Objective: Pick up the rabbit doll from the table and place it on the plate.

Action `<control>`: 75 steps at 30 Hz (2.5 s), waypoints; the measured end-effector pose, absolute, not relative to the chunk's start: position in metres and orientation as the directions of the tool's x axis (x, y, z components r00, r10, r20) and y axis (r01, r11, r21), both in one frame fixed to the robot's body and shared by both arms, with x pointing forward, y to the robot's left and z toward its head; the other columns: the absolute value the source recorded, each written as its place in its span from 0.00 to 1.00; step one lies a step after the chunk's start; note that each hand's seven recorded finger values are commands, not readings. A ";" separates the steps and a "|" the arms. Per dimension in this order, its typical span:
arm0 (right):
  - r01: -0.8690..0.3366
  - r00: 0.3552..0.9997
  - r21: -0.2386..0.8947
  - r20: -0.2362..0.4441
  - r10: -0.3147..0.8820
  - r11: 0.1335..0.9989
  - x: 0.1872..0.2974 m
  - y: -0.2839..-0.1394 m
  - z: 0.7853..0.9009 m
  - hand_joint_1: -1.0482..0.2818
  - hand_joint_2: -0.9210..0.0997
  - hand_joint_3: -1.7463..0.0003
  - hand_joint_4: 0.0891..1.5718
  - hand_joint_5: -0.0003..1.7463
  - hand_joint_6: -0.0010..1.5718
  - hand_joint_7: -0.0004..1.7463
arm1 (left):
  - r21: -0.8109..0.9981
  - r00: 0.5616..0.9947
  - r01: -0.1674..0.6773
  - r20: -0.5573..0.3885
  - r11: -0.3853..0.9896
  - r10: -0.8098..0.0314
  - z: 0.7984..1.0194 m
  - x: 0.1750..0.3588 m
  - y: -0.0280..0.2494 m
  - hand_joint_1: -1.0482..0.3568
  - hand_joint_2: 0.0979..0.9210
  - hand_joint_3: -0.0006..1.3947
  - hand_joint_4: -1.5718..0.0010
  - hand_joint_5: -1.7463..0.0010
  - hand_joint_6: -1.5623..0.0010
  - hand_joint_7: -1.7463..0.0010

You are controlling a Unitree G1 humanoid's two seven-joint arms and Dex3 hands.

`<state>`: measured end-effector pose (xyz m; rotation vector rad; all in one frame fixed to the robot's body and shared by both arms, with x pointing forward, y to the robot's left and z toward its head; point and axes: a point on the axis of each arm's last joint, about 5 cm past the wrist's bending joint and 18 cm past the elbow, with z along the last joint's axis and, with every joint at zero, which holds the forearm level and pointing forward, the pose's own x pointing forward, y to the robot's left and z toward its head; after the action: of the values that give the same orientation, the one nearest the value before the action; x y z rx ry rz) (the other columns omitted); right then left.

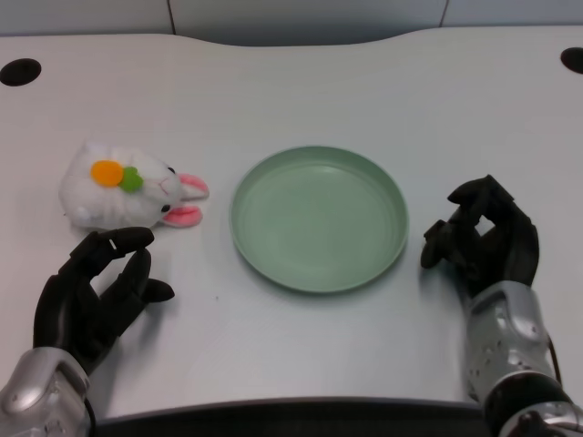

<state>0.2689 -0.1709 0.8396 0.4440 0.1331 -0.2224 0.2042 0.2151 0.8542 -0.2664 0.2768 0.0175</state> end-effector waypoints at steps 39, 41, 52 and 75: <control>0.218 0.973 0.375 -0.158 -0.170 0.901 0.271 -0.164 0.844 0.00 0.31 0.23 0.99 0.88 0.73 1.00 | 0.327 0.945 0.179 0.205 0.928 -0.255 0.958 0.229 0.240 0.40 1.00 0.15 0.73 0.21 0.80 0.46; 0.221 0.972 0.375 -0.159 -0.172 0.900 0.272 -0.164 0.844 0.00 0.31 0.23 0.99 0.88 0.73 1.00 | 0.396 0.941 0.174 0.203 0.902 -0.271 0.965 0.232 0.242 0.37 1.00 0.11 0.75 0.27 0.80 0.50; 0.213 0.974 0.389 -0.157 -0.163 0.896 0.269 -0.164 0.842 0.00 0.31 0.29 1.00 0.83 0.73 1.00 | 0.901 0.932 0.169 -0.014 0.399 -0.363 1.021 0.257 0.248 0.13 0.98 0.00 0.99 0.69 0.84 0.94; 0.230 0.971 0.405 -0.155 -0.182 0.885 0.266 -0.161 0.841 0.00 0.33 0.25 1.00 0.84 0.71 1.00 | 0.899 0.878 0.433 -0.437 -0.062 -0.197 1.033 0.314 0.228 0.05 0.97 0.00 0.99 0.99 0.93 1.00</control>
<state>0.2662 -0.1612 0.8414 0.4344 0.1138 -0.2149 0.3137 0.2278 1.0335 1.5510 0.1917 -0.5209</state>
